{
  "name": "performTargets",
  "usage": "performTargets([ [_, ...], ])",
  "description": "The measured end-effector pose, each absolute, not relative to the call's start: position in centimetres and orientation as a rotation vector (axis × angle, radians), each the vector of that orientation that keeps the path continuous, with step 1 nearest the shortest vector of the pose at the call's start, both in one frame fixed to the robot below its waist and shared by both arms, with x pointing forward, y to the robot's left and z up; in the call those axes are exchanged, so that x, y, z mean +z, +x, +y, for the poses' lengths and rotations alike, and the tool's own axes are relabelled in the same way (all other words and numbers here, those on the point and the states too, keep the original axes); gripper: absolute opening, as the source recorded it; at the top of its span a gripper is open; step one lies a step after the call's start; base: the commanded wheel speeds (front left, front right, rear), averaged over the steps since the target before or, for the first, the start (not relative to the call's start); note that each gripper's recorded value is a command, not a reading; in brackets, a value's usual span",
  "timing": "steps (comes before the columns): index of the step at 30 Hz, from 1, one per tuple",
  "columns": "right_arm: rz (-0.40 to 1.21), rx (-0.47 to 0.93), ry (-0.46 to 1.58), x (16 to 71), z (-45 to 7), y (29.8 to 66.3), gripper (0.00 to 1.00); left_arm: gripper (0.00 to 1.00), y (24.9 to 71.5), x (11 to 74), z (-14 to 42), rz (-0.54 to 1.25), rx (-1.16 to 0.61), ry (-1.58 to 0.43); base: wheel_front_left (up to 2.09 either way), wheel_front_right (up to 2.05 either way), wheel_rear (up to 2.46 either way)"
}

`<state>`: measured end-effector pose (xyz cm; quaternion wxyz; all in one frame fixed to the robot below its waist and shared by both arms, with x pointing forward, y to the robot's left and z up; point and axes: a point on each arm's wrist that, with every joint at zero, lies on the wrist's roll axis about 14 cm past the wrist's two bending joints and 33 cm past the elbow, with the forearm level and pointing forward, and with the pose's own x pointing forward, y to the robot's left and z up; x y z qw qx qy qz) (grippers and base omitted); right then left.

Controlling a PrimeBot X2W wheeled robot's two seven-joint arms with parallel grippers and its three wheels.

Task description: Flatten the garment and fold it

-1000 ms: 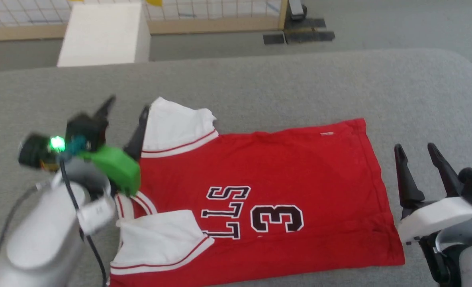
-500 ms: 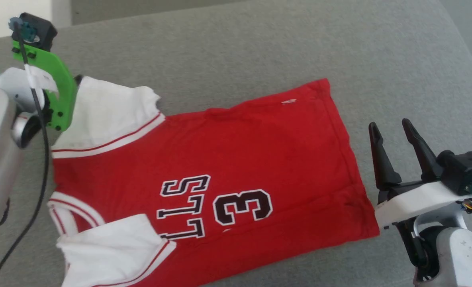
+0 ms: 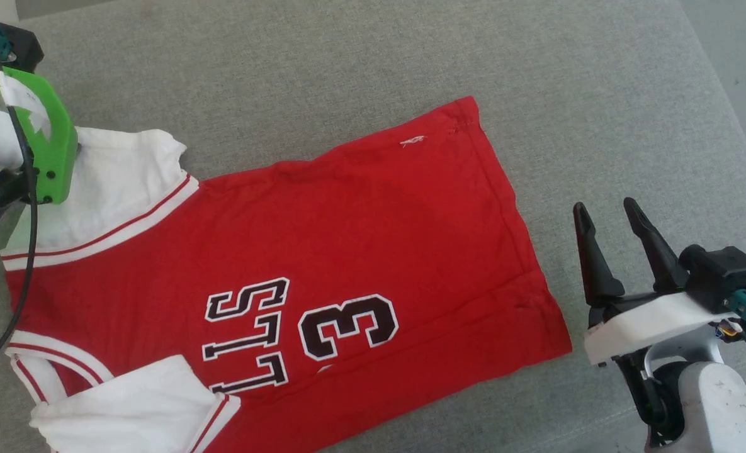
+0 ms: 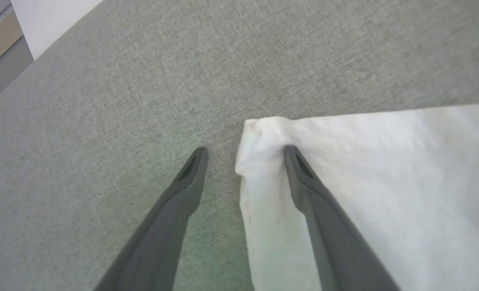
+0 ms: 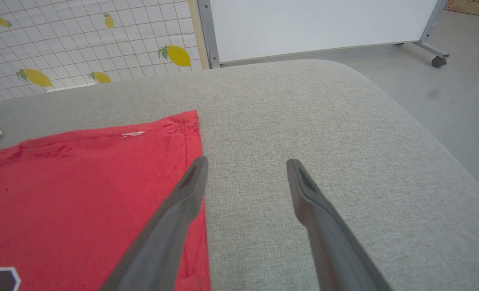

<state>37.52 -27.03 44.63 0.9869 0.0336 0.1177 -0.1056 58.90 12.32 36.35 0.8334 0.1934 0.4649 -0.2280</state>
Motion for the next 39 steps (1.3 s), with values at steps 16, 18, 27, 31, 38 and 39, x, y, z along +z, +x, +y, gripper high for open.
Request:
performTargets([
  [16, 0.259, -0.168, 0.026, 45.8, -26.4, 37.9, 1.0, 0.0, 59.2, 42.3, 11.0, 0.646, -0.508, 0.305, 0.0, 0.0, 0.0],
  [18, 0.292, -0.144, 0.012, 45.7, -26.2, 37.9, 1.0, 0.0, 58.9, 43.9, 10.6, 0.577, -0.511, 0.28, 0.0, 0.0, 0.0],
  [27, 0.52, 0.024, -0.056, 44.2, -24.5, 39.6, 1.0, 0.0, 55.9, 48.8, 10.7, 0.348, -0.521, 0.212, 0.0, 0.0, 0.0],
  [31, 0.607, 0.116, -0.109, 44.3, -23.4, 41.8, 1.0, 0.0, 53.9, 50.2, 10.8, 0.279, -0.53, 0.194, 0.0, 0.0, 0.0],
  [38, 0.731, 0.18, -0.244, 44.3, -23.2, 46.5, 1.0, 0.0, 50.9, 51.6, 11.2, 0.206, -0.52, 0.183, 0.0, 0.0, 0.0],
  [39, 0.746, 0.185, -0.255, 44.1, -23.1, 47.3, 1.0, 0.0, 50.5, 51.5, 11.2, 0.204, -0.518, 0.18, 0.0, 0.0, 0.0],
])
